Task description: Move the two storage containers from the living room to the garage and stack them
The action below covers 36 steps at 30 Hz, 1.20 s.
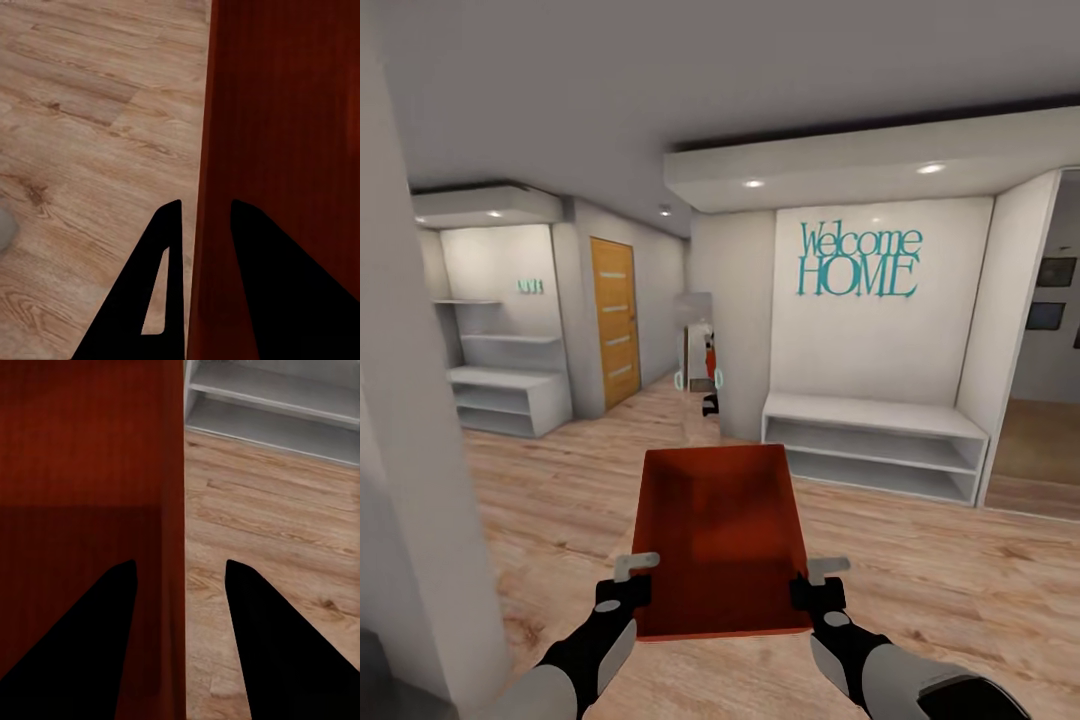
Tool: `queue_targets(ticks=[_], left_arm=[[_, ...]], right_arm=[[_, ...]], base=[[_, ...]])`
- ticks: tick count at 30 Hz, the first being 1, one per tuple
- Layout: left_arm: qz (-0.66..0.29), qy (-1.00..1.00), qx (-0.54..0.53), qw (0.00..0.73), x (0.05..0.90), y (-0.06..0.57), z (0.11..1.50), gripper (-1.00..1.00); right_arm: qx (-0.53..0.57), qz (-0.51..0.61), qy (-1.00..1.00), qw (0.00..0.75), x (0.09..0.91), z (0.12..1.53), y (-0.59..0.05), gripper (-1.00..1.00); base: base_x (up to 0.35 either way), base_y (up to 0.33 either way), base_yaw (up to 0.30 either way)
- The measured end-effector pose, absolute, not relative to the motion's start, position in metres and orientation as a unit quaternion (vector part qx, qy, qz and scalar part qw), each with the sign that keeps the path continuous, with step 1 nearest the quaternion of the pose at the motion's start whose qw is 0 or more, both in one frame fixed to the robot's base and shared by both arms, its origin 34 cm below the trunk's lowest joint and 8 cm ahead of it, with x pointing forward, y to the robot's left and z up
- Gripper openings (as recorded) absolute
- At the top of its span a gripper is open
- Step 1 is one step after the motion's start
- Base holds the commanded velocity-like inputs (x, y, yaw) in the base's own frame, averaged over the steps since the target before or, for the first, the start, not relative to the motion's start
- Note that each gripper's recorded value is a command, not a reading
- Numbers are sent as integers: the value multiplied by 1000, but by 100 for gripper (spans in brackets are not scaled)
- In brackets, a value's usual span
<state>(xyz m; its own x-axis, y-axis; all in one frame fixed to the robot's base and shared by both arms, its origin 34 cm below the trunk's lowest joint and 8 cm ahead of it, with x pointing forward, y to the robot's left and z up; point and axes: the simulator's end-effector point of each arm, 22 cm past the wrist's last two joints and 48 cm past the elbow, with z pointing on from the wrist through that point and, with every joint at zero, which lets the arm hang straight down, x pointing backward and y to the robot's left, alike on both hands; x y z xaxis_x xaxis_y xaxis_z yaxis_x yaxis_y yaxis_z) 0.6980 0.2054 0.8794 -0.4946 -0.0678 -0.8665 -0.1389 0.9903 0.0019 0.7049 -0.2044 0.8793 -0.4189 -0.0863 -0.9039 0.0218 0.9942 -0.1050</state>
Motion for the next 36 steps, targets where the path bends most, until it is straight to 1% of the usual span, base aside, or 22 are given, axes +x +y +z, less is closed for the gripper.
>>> queue_targets(ticks=[36], left_arm=[[35,864,-59,499,698,207,879,-100]], right_arm=[[-19,-52,841,539,705,880,-202,-100]], base=[[321,0,0]])
